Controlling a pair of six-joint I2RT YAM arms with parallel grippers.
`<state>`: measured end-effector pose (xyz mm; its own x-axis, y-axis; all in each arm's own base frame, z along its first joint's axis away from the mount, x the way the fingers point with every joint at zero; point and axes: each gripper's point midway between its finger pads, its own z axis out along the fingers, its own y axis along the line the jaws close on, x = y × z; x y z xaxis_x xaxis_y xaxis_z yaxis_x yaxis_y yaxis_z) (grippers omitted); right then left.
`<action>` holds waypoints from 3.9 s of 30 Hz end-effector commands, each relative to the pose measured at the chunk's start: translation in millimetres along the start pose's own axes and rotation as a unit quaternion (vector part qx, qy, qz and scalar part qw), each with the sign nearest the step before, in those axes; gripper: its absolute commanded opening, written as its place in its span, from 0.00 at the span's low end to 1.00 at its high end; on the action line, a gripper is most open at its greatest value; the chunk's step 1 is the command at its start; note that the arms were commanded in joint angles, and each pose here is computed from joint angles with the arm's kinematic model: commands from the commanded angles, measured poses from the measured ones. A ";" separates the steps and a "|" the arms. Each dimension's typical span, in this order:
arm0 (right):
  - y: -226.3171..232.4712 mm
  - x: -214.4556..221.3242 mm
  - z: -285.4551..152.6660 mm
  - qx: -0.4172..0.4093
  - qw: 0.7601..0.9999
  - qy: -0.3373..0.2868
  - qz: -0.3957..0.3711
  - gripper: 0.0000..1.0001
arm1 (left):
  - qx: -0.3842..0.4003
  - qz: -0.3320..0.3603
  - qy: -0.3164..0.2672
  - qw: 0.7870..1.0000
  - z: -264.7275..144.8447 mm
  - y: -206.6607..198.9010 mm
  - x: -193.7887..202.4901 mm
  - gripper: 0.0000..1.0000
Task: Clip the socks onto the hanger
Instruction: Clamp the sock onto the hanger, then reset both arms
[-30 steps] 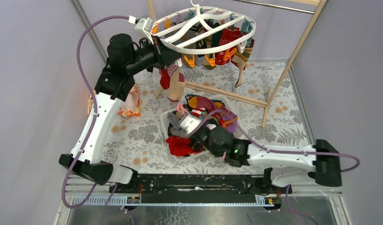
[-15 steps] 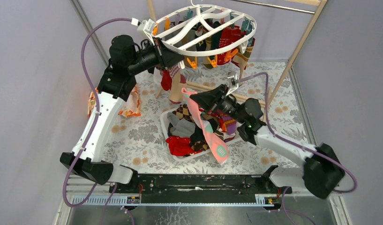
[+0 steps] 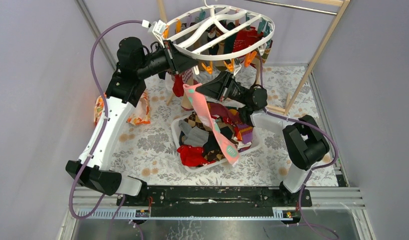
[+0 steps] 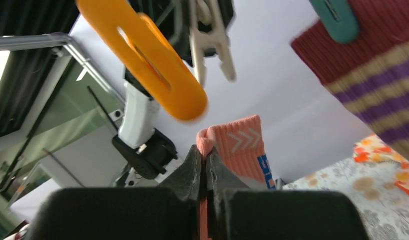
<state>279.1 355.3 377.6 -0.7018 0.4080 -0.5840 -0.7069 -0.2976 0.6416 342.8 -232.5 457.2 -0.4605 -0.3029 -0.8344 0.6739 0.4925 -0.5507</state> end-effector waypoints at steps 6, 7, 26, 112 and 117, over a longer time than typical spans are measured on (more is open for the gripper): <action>43.7 -32.2 9.8 -0.096 0.995 0.020 -0.024 0.00 | 0.062 -0.017 0.012 0.998 -1.6 -9.3 1.4 0.00; 42.6 -34.0 10.4 -0.096 0.995 0.019 -0.023 0.00 | 0.063 -0.019 0.013 0.998 -1.9 -9.0 1.6 0.00; 41.6 -45.9 15.1 -0.105 0.994 0.025 -0.023 0.00 | 0.078 -0.023 0.020 0.997 -4.7 -11.6 1.5 0.00; -20.2 -47.7 -401.9 0.793 0.449 -0.214 -0.352 1.00 | -0.341 0.171 0.110 0.918 -131.0 237.3 135.3 0.98; -26.3 -39.7 -457.3 0.823 0.368 -0.259 -0.346 1.00 | -0.371 0.183 0.073 0.907 -130.2 287.1 177.6 0.98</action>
<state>293.5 4.5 153.0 -0.0938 0.1980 -0.9757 0.3893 0.9093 0.1471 330.7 -59.1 137.9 -0.6372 0.0570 -0.7686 0.2995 0.9372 -0.1788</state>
